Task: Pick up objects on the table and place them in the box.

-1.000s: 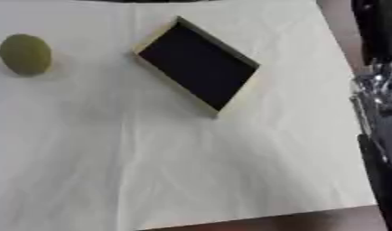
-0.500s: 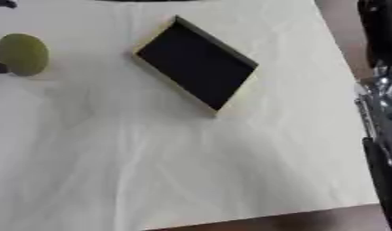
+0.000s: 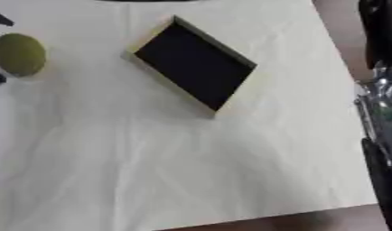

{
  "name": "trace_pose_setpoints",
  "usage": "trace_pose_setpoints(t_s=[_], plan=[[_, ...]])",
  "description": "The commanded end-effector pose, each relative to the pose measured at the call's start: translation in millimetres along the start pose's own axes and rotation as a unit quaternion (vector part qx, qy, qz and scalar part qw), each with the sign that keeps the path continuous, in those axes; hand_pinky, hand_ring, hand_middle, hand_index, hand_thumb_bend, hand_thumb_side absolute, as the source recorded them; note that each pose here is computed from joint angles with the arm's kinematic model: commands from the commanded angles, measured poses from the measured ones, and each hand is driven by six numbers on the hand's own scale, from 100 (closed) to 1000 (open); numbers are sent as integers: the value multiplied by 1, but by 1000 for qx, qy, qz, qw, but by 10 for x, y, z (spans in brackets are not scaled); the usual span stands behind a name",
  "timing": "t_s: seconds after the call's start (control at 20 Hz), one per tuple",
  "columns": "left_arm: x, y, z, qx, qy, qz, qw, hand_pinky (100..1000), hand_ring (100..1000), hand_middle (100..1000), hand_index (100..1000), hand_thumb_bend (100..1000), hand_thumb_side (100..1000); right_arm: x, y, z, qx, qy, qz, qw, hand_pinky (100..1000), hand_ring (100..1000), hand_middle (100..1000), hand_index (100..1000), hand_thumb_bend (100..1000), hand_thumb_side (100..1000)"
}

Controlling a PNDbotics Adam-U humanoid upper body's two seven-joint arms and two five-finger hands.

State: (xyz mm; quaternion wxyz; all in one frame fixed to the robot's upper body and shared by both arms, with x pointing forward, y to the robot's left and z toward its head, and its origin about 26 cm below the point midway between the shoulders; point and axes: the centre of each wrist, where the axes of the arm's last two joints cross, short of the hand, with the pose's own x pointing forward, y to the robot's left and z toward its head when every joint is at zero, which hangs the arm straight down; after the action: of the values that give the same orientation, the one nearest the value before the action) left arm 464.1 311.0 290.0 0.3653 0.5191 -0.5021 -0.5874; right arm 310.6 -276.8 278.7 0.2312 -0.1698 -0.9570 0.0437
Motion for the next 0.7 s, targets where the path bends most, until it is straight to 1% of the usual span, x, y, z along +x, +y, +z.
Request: trace_pose_setpoints(t_s=[0.05, 0.1, 0.2, 0.4, 0.5, 0.55, 0.6, 0.7], plan=[[-86, 109, -2, 33, 18, -7, 999, 857, 888, 883, 936, 480, 100, 77, -14, -49, 1, -17, -4, 1000, 849, 715, 662, 757, 100, 681], [-86, 92, -12, 40, 19, -5, 999, 844, 881, 874, 930, 428, 100, 77, -12, -49, 1, -16, -5, 1000, 849, 715, 662, 757, 100, 681], [-79, 72, -28, 55, 17, 3, 998, 827, 872, 857, 920, 367, 100, 75, -10, -46, 1, -16, -5, 1000, 849, 715, 662, 757, 100, 683], [-62, 61, -51, 77, 11, 20, 997, 808, 858, 836, 902, 319, 100, 72, -8, -40, 0, -14, -6, 1000, 849, 716, 661, 757, 100, 686], [-49, 56, -63, 83, 8, 26, 996, 792, 846, 819, 888, 316, 100, 71, -6, -37, 0, -13, -6, 1000, 850, 716, 661, 757, 100, 688], [-40, 46, -69, 81, 3, 27, 996, 795, 848, 821, 891, 352, 100, 70, -6, -35, 0, -12, -6, 1000, 850, 716, 661, 757, 100, 689], [-34, 30, -75, 74, -3, 28, 997, 807, 858, 835, 908, 407, 100, 69, -6, -33, 0, -11, -6, 1000, 850, 716, 661, 757, 100, 690], [-25, 0, -85, 42, -25, 27, 998, 848, 889, 870, 943, 552, 100, 66, -7, -29, -1, -10, -5, 1000, 850, 715, 660, 756, 100, 691]])
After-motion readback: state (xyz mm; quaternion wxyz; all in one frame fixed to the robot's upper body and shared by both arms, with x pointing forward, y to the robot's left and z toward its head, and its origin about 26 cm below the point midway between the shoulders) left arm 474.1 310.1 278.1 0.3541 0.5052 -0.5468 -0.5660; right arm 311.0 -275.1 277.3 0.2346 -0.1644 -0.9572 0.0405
